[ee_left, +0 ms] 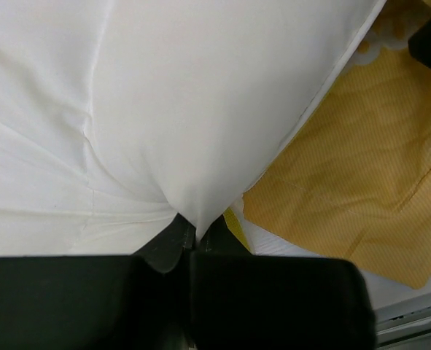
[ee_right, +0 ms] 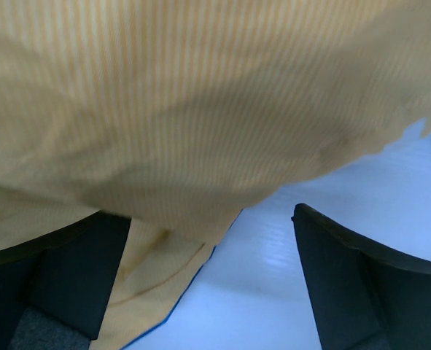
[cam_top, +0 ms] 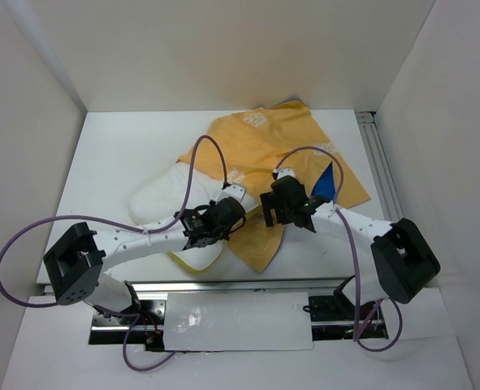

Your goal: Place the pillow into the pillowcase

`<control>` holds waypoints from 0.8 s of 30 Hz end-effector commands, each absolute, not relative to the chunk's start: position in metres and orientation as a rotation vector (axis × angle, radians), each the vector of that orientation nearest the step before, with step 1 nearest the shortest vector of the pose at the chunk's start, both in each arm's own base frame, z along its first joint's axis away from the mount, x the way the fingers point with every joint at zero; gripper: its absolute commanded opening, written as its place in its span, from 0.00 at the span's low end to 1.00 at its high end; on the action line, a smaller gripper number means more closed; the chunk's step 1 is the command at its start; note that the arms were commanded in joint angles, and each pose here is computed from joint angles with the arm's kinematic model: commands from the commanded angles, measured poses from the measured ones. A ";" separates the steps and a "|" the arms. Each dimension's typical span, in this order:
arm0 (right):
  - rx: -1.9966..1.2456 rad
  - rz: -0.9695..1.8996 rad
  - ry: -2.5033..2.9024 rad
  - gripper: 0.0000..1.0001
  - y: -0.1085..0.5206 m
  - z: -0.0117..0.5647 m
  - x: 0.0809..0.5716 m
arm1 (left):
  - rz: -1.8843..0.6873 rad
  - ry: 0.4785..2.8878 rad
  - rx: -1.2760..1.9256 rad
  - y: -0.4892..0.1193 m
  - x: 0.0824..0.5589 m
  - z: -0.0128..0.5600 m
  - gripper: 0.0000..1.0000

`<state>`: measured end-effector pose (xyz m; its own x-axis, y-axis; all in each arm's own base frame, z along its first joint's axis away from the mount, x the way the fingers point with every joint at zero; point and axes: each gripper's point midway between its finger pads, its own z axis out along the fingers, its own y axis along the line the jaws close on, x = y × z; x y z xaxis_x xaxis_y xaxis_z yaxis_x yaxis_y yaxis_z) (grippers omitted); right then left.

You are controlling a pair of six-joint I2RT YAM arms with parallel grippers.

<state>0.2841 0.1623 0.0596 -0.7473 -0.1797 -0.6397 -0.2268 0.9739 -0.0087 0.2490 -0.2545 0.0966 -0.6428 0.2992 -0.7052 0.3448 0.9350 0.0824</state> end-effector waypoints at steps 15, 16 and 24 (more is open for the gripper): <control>-0.454 0.535 2.103 0.00 0.227 0.213 0.270 | -0.413 2.045 0.270 -0.306 0.294 0.237 0.00; -0.562 0.646 2.075 0.00 0.243 0.225 0.253 | -0.455 1.996 0.245 -0.315 0.300 0.265 0.00; -1.019 1.174 1.712 0.00 0.300 0.325 0.175 | -0.460 1.932 0.017 -0.332 0.354 0.314 0.00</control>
<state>0.2461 0.2677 0.2842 -0.4132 -0.1331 -0.9009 -0.7414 0.6236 0.2480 0.3208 -0.3160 0.2759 -0.4978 -0.0178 -0.8671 0.2890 0.9392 -0.1853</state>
